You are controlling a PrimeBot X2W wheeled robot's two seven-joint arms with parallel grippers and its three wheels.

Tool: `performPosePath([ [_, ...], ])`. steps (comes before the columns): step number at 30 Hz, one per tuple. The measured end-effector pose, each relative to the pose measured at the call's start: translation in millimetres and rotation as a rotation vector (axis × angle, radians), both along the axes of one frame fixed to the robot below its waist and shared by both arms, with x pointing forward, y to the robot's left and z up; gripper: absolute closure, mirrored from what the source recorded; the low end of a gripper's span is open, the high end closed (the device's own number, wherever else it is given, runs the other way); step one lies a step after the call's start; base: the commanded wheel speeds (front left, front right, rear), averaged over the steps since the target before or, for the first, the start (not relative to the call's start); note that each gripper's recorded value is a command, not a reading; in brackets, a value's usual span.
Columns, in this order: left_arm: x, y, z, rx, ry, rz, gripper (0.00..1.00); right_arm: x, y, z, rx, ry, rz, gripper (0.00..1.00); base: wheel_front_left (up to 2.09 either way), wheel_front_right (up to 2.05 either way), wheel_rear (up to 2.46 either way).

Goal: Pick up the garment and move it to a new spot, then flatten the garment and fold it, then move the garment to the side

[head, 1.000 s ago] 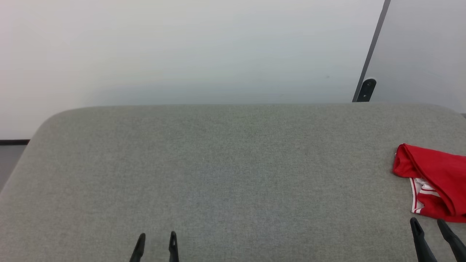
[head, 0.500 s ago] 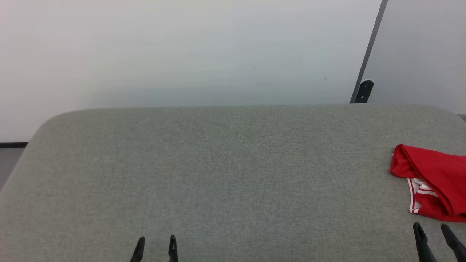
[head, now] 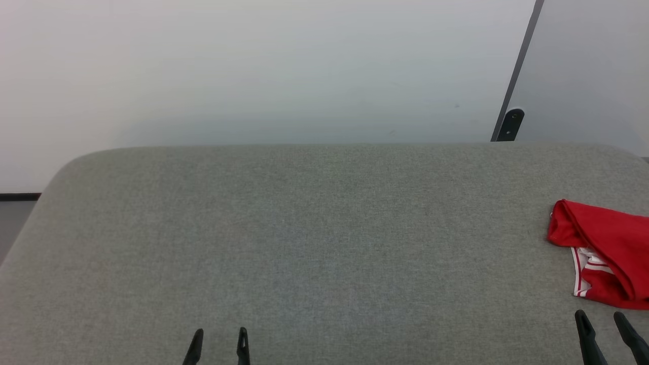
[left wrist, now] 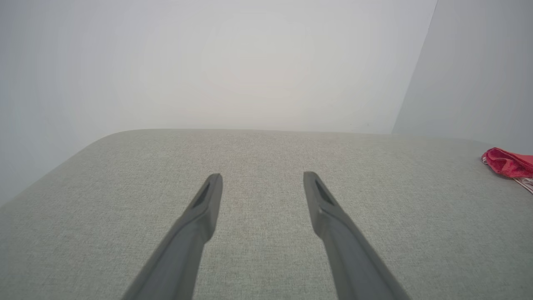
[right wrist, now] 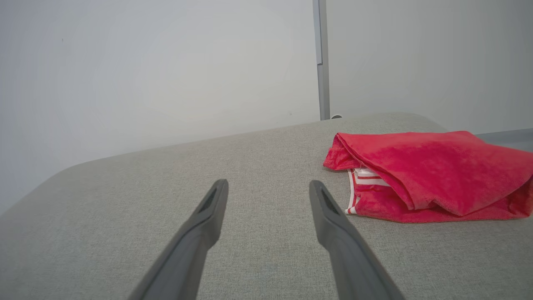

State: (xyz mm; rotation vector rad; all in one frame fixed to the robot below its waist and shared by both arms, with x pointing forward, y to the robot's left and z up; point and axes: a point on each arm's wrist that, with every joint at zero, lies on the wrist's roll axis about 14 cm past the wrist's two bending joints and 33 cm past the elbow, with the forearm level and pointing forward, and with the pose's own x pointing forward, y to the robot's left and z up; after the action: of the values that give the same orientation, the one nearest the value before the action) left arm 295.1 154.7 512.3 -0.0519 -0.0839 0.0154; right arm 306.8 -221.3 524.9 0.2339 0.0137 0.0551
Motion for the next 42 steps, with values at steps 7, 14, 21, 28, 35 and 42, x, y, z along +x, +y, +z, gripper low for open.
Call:
performPosePath([
  [7, 0.4, 1.1, 0.6, -0.002, -0.001, 0.006, 0.0, 0.7, 1.7, 0.1, 0.007, 0.001, 0.005, 0.0, 0.0, 0.0, 0.0],
  [14, 0.8, 0.7, 0.5, -0.003, -0.001, 0.006, 0.0, 0.9, 2.7, -0.2, 0.009, 0.001, 0.008, 0.0, 0.0, 0.0, 0.0],
  [21, 0.9, 0.1, -1.0, -0.011, 0.005, 0.005, 0.0, 0.8, 2.3, 0.3, 0.009, -0.003, 0.006, 0.0, 0.0, 0.0, 0.0],
  [28, -0.5, 0.7, -7.5, -0.008, 0.026, 0.009, 1.0, 0.3, 3.4, -4.3, 0.016, 0.011, 0.005, 1.0, 0.0, 0.0, 0.0],
  [35, -2.9, 2.9, -24.9, -0.068, 0.097, 0.02, 1.0, -1.8, 5.5, -23.1, 0.087, 0.068, -0.008, 1.0, 0.0, 0.0, 0.0],
  [42, 4.5, 9.7, -33.2, -0.198, 0.147, 0.03, 1.0, 5.6, 5.6, -23.9, 0.207, 0.068, -0.02, 1.0, 0.0, 0.0, 0.0],
])
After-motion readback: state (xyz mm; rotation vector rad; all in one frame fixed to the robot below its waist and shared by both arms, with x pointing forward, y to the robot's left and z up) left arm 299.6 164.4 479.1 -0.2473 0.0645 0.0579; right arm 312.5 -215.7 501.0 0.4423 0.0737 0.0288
